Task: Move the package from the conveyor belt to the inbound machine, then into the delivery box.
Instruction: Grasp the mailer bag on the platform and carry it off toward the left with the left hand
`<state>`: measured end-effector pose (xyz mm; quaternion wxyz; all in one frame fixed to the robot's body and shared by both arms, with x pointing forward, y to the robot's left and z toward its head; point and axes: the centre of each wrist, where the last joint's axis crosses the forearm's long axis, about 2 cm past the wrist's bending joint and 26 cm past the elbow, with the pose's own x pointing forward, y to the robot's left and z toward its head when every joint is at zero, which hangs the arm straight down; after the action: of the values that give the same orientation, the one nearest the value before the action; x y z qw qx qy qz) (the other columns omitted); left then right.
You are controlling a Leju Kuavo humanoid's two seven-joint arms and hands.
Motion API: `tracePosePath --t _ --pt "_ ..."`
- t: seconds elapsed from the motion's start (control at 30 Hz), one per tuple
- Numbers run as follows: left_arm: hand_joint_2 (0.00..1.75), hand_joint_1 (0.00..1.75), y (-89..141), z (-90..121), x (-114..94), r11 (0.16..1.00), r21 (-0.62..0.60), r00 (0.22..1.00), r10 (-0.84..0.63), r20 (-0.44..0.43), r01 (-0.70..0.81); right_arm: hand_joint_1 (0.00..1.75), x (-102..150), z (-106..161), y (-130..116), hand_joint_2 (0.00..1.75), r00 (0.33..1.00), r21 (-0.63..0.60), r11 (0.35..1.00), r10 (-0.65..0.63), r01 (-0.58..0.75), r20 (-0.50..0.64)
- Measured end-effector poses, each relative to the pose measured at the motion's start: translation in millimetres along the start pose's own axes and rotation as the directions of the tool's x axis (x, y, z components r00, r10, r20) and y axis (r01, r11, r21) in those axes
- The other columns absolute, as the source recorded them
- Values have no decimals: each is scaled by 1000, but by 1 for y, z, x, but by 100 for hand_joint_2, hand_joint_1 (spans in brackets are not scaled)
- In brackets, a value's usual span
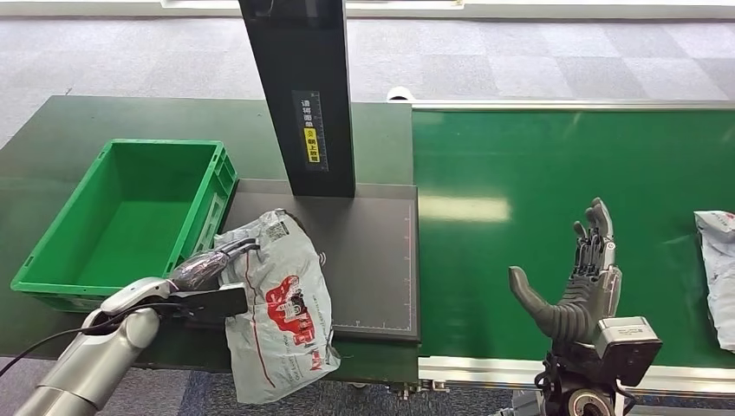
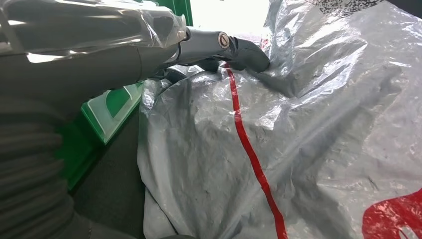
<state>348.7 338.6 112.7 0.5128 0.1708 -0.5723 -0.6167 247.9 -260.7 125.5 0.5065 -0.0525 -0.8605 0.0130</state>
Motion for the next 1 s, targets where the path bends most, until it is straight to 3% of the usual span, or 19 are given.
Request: tracePosePath --t 0.1,0.13,0.23,0.27,0.53,0.63,0.77,1.0 --pt "175 1 0 0 0 1000 -2 1000 -1 0 1 0 0 0 0 175 1000 0 1000 0 0 0" --pt "175 36 0 -1 0 1000 -3 1000 -1 0 1 0 0 0 0 175 1000 0 1000 0 0 -1" --pt "175 166 -1 -1 0 1000 -16 1000 2 7 -2 0 0 0 0 175 1000 0 1000 0 0 -1" --pt "175 175 -2 -2 1 1000 -23 1000 3 16 -2 0 0 0 0 175 1000 0 1000 0 0 -1" --pt "175 175 -12 -19 26 999 41 988 27 154 -34 0 -1 -1 0 175 1000 -3 1000 2 -2 -1" --pt "175 175 -12 -23 37 984 144 960 63 271 -106 0 -1 0 0 175 1000 -6 1000 2 -3 -3" --pt "175 175 6 -18 66 885 370 872 76 483 -282 0 -2 6 0 175 1000 -9 1000 0 0 -17" --pt "175 175 30 0 101 747 541 800 -20 600 -387 0 -2 11 1 175 1000 -11 1000 -1 1 -24"
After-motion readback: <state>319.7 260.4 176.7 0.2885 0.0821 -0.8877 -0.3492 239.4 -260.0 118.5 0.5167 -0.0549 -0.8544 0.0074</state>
